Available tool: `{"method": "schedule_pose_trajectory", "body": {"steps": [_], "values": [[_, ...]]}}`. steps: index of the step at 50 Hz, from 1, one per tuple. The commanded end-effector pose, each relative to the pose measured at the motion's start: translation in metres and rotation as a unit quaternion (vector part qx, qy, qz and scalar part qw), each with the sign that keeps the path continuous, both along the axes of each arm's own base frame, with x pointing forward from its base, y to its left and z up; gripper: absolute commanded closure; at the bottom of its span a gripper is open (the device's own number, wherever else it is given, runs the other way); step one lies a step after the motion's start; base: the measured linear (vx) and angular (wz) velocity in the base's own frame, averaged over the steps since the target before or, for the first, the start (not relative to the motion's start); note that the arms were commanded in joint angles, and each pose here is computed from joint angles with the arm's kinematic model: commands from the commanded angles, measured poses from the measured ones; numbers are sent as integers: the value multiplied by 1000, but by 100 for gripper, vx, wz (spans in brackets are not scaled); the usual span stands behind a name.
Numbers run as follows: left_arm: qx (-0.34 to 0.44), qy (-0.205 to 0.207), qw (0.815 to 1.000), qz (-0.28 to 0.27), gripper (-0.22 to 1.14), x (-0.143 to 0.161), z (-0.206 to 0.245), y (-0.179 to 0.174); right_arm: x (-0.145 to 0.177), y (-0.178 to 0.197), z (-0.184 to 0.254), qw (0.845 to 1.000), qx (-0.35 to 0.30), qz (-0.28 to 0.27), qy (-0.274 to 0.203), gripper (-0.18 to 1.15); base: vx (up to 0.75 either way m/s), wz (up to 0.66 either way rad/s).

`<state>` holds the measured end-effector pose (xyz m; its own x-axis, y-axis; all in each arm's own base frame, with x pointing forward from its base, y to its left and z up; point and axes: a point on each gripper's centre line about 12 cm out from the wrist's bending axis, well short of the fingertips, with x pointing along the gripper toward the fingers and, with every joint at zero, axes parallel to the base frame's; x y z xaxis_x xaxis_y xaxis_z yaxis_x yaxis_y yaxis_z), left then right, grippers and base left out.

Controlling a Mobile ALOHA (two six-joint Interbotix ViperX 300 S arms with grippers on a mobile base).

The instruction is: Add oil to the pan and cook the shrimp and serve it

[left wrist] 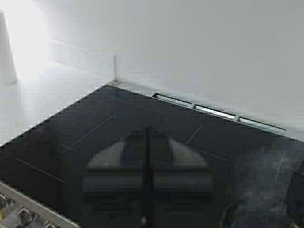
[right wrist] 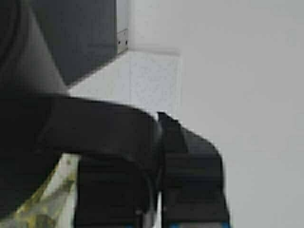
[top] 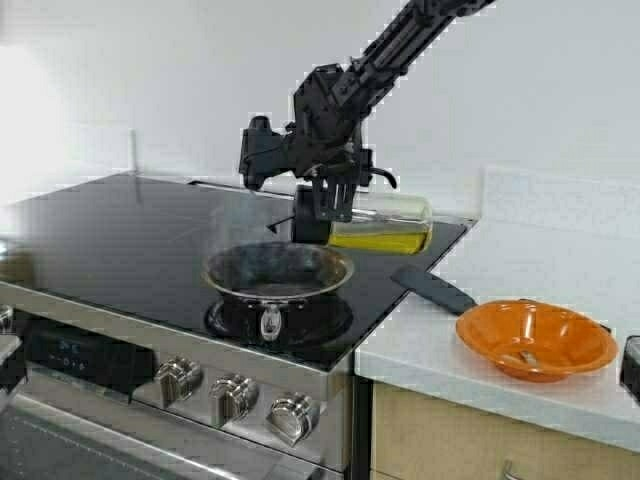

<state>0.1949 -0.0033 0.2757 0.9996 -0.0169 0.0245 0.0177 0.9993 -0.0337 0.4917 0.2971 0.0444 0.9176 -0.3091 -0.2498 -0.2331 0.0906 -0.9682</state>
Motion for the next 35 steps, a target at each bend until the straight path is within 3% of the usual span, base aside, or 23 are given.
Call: {"method": "schedule_pose_trajectory", "body": {"steps": [1,26,35], "values": [[-2,-4,1000,1,89,1,3,0,8,9,33,999,13,9,-34,89,0,0],[-2,-2,1000,1,89,1,2,0,9,14,33,998,-19,44,-51,89,0,0],[-2,-1,1000,1,89,1,1,0,7,9,40,994,98,-9,-44,89,0,0]]}}
